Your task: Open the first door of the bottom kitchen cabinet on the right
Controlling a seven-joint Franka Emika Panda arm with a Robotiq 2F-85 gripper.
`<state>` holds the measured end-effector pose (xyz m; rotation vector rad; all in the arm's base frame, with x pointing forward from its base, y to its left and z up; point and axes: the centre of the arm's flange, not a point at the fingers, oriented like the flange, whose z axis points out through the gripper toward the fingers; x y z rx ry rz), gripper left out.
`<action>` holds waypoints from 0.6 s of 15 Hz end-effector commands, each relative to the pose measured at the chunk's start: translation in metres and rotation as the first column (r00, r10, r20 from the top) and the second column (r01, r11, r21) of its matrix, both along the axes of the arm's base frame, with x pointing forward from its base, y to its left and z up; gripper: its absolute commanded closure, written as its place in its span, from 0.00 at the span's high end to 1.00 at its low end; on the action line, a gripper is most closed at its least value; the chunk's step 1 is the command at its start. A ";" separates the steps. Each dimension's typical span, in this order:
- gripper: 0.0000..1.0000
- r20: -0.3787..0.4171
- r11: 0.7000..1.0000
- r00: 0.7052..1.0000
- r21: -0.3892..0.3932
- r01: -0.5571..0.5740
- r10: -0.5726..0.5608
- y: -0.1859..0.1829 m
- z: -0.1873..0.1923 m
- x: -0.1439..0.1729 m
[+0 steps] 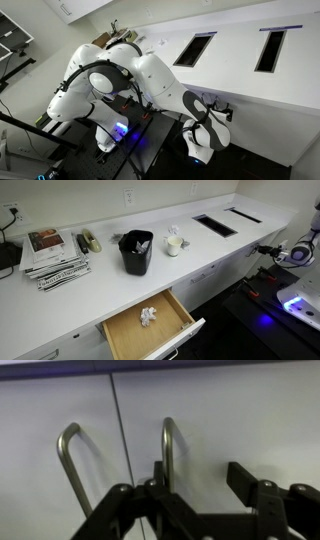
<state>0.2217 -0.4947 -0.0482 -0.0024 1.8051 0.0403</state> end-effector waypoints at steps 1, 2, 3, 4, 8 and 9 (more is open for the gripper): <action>0.35 -0.006 0.999 1.000 0.035 0.018 -0.017 0.007 0.002 0.008; 0.29 -0.008 0.999 1.000 0.038 0.018 -0.018 0.009 0.002 0.007; 0.22 -0.008 0.999 1.000 0.042 0.017 -0.016 0.011 0.001 0.007; 0.14 -0.011 0.999 1.000 0.046 0.015 -0.015 0.014 0.000 0.006; 0.00 -0.021 0.998 1.000 0.055 0.004 -0.003 0.022 -0.002 -0.003; 0.03 -0.024 0.999 1.000 0.053 0.005 -0.004 0.021 -0.003 -0.008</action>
